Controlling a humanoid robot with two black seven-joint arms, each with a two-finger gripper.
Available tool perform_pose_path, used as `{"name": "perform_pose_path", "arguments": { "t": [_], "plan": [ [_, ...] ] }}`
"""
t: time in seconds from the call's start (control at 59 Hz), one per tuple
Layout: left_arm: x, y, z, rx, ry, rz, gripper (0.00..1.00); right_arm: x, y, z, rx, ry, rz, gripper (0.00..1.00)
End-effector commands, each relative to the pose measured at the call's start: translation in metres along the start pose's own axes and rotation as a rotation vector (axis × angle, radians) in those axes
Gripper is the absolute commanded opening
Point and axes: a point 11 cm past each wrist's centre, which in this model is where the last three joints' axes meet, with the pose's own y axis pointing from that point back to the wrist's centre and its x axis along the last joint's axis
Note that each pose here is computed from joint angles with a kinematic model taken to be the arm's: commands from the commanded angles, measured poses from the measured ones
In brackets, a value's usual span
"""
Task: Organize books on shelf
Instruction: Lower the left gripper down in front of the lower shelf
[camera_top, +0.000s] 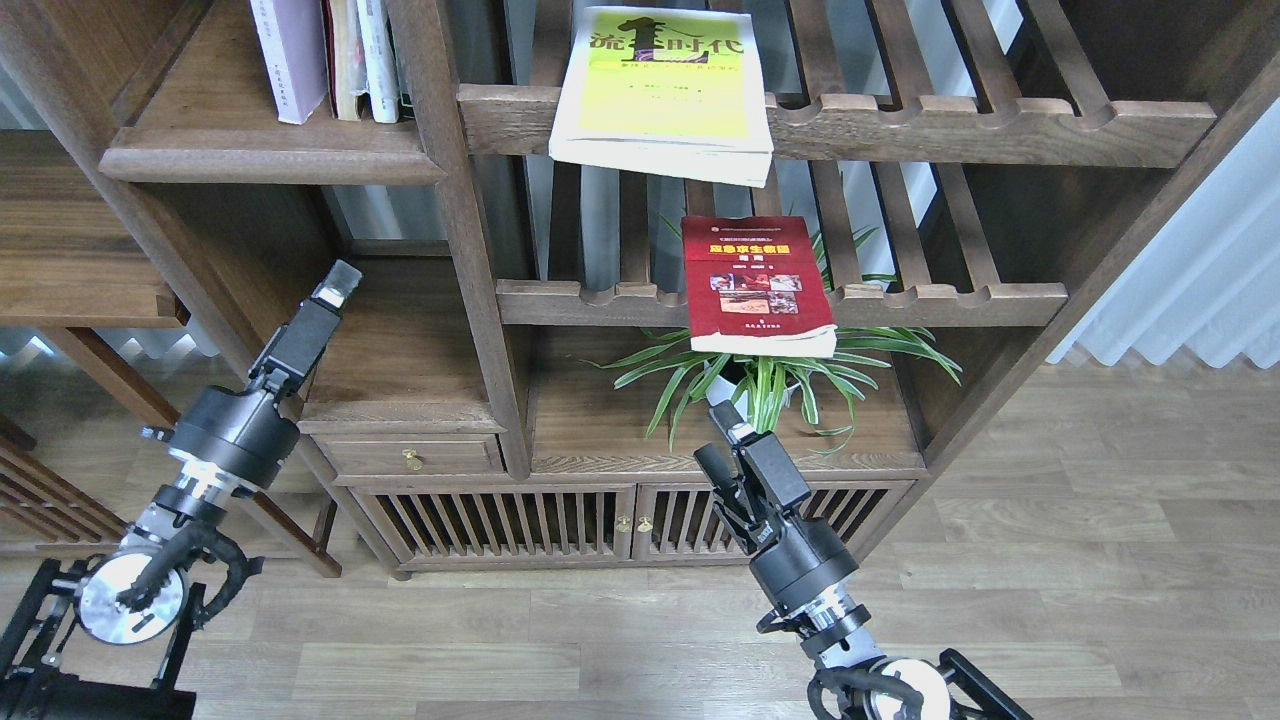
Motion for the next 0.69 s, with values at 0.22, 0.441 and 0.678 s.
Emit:
{"name": "perform_pose_path", "arguments": {
  "t": [0.22, 0.441, 0.678],
  "plan": [
    [0.022, 0.007, -0.023, 0.025, 0.115, 0.059, 0.99, 0.001, 0.001, 0.002, -0.004, -0.001, 0.003, 0.99],
    [0.025, 0.007, -0.033, 0.024, 0.196, 0.063, 0.99, 0.001, 0.001, 0.002, -0.004, -0.001, 0.003, 0.99],
    [0.037, 0.01, -0.037, -0.013, 0.279, 0.098, 0.99, 0.001, 0.001, 0.001, -0.003, 0.0, 0.002, 0.99]
  ]
}}
